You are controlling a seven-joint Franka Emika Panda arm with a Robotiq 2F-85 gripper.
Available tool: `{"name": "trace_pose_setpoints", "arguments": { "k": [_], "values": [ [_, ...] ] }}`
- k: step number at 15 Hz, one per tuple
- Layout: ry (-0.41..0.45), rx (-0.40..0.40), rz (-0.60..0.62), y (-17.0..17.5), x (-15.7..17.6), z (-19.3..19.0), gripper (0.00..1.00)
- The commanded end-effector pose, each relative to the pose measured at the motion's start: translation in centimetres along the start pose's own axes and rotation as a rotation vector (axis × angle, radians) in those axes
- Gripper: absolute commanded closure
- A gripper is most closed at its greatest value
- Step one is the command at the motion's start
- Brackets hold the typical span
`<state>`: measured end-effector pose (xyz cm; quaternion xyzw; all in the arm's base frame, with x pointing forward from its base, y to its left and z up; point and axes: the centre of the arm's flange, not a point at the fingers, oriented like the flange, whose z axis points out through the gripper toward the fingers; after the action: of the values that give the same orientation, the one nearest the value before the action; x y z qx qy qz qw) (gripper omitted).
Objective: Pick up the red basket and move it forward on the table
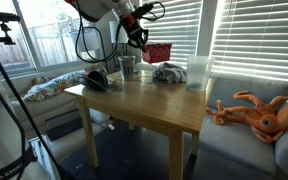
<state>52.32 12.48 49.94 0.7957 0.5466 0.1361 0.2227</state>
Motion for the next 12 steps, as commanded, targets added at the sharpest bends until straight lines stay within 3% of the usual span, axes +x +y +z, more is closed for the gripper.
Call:
{"name": "trace_pose_setpoints", "arguments": {
  "k": [1, 6, 12],
  "values": [
    [0.126, -0.033, -0.155, 1.1, 1.5, -0.6, 0.97],
    [0.276, -0.034, -0.331, 1.1, 3.0, 0.3, 0.97],
    [0.338, 0.03, -0.425, 0.5, 2.8, 2.6, 0.97]
  ]
}}
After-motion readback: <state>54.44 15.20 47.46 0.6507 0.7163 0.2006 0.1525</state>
